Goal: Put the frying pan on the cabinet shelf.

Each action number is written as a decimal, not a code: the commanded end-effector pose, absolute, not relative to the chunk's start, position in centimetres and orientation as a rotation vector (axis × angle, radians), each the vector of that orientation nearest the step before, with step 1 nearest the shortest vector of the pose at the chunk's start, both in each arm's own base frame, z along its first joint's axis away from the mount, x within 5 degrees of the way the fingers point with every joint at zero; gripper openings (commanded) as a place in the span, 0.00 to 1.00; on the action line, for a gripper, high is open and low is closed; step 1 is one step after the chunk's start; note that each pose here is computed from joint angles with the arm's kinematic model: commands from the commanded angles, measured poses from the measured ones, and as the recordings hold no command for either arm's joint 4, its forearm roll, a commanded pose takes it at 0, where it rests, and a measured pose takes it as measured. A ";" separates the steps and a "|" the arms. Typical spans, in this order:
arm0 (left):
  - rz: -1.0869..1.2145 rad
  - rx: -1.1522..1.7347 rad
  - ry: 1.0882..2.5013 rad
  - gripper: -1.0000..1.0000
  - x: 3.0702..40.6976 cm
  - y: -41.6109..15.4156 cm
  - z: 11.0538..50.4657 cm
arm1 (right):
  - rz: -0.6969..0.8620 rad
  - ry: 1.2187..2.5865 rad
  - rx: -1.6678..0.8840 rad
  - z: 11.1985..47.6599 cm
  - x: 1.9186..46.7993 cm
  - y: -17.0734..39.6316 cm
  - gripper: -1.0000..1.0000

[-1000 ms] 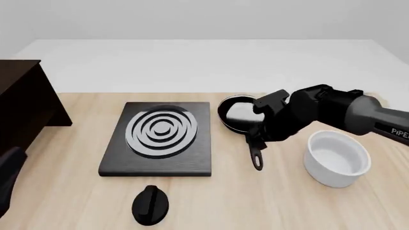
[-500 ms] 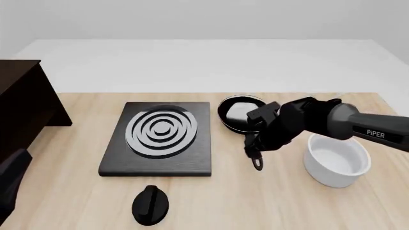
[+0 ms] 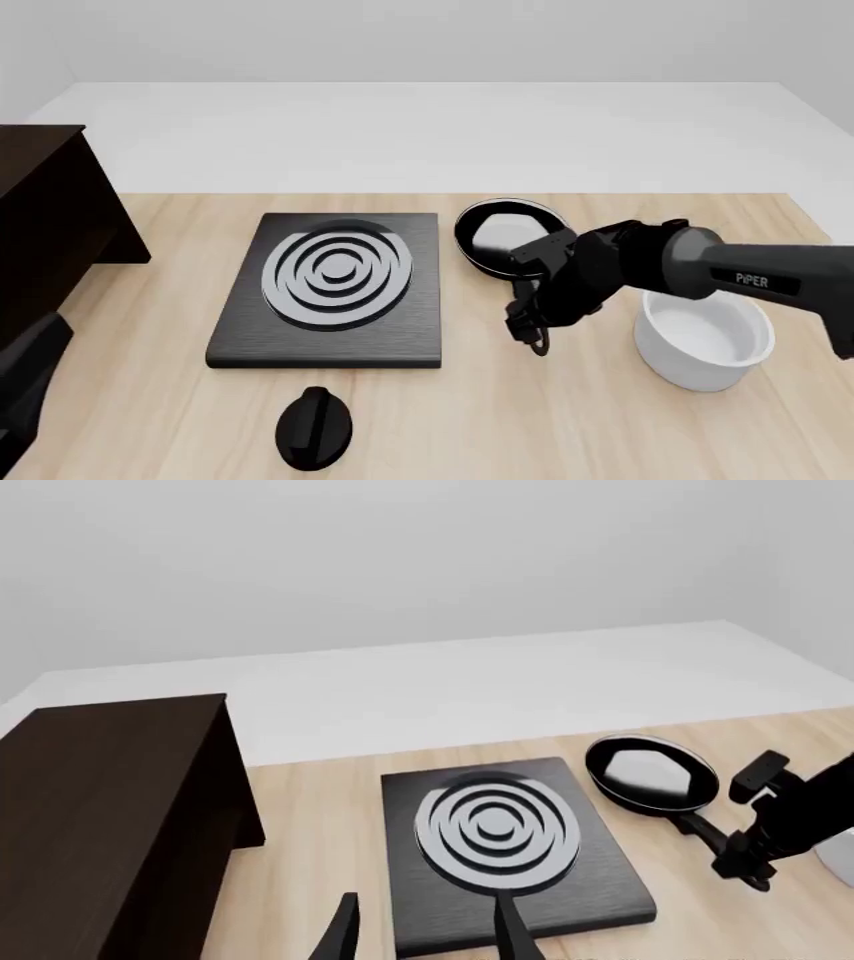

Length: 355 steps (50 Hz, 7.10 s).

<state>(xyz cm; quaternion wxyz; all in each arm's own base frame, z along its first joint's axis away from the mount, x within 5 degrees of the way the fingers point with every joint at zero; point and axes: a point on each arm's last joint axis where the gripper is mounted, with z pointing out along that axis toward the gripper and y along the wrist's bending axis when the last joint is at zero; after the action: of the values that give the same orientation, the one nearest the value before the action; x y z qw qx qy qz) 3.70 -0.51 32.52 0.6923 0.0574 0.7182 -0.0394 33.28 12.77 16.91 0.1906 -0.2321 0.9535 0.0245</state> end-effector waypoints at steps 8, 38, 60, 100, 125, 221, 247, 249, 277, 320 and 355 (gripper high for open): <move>-0.092 0.135 1.612 1.00 3.9 -0.6 32.1 | 0.040 2.703 -0.638 15.1 34.3 11.0 1.00; -0.091 0.145 1.623 1.00 4.3 -0.6 31.5 | 0.049 2.688 -0.640 15.0 34.6 11.7 1.00; -0.089 0.147 1.630 1.00 4.4 -0.7 31.4 | 0.047 2.571 -0.566 18.3 35.5 10.4 0.00; -0.095 0.159 1.618 1.00 4.1 -0.7 31.6 | 0.062 2.332 -0.513 26.5 33.5 9.7 0.00; -0.104 0.164 1.617 1.00 4.0 -0.7 31.6 | 0.087 2.115 -0.486 33.7 30.0 9.3 0.00; -1.065 -0.409 1.637 1.00 6.7 -3.2 33.1 | 0.485 1.825 -0.901 40.6 23.5 26.2 0.00; -1.154 -0.416 1.650 1.00 9.2 -5.0 33.3 | 0.504 1.813 -0.949 40.1 22.6 27.3 0.00; -1.152 -0.415 1.649 1.00 9.5 -5.2 33.3 | 0.507 1.809 -0.949 40.2 22.5 27.3 0.00; -1.199 -0.474 1.653 1.00 13.6 -7.5 32.4 | 0.547 1.803 -0.962 39.8 21.1 27.8 0.00; -1.307 -0.516 1.651 1.00 15.2 -9.2 31.6 | 0.584 1.779 -0.998 39.5 19.8 28.8 0.00; -1.372 -0.505 1.648 1.00 16.4 -11.0 32.1 | 0.614 1.776 -1.025 38.6 18.7 29.5 0.00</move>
<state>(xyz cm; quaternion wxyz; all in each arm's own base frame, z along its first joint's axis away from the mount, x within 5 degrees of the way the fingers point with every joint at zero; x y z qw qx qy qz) 15.83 -10.60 31.69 0.4516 -0.2035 0.6718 -0.5507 19.06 29.60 37.49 0.4659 -0.4302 0.7364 0.2357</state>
